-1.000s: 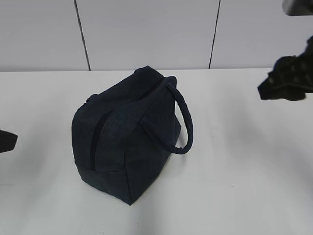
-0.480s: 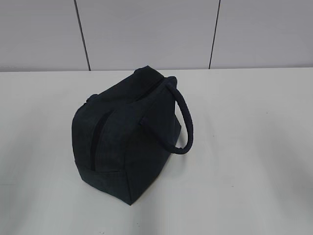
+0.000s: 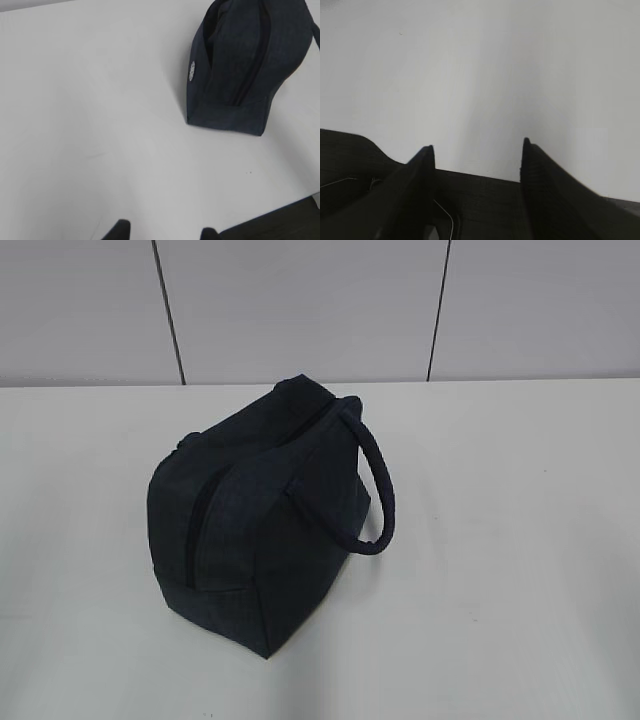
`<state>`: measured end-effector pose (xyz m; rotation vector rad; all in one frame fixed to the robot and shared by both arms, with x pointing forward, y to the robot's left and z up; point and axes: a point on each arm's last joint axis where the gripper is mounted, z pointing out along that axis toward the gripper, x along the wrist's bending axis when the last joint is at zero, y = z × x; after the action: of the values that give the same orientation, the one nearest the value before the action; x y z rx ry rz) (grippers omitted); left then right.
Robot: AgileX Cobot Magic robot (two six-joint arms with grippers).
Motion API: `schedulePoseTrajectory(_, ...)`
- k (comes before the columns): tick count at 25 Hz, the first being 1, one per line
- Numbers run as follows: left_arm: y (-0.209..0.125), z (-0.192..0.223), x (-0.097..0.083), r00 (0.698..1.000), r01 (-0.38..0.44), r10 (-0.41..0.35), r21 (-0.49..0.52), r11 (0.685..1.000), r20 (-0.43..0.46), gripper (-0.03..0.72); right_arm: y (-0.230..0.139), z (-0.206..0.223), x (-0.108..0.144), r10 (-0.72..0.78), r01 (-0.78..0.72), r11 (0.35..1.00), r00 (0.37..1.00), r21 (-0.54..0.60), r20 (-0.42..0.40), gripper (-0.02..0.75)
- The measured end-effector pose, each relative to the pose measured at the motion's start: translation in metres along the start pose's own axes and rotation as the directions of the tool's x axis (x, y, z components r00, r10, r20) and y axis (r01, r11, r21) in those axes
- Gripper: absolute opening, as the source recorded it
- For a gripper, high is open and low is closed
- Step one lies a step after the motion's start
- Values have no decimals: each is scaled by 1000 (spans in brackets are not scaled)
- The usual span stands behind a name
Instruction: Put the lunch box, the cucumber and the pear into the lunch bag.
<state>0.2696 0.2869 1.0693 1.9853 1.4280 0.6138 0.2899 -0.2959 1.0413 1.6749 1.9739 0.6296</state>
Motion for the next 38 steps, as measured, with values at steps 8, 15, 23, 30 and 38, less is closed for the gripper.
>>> schedulePoseTrajectory(8, -19, -5, 4, 997, 13, -18, -61, 998, -81, 261, -16, -14, -2, 3, -3, 995, 1000, -103, 1, 428)
schedulePoseTrajectory(15, -26, -8, 1, 997, 11, -24, -160, 987, -79, 260, -38, -35, -4, 13, -12, 955, 1000, -296, 0, 428)
schedulePoseTrajectory(23, -36, -19, -1, 996, 5, -27, -250, 968, -88, 229, -46, -41, -5, 15, -11, 935, 1000, -354, 7, 428)
schedulePoseTrajectory(30, -42, -24, 0, 991, 38, -73, -293, 955, -110, 199, -47, -41, -5, 12, -8, 935, 1000, -356, 11, 428)
schedulePoseTrajectory(38, -42, -24, 0, 991, 42, -77, -295, 955, -106, 199, -47, -41, -5, 12, -8, 935, 1000, -356, 11, 428)
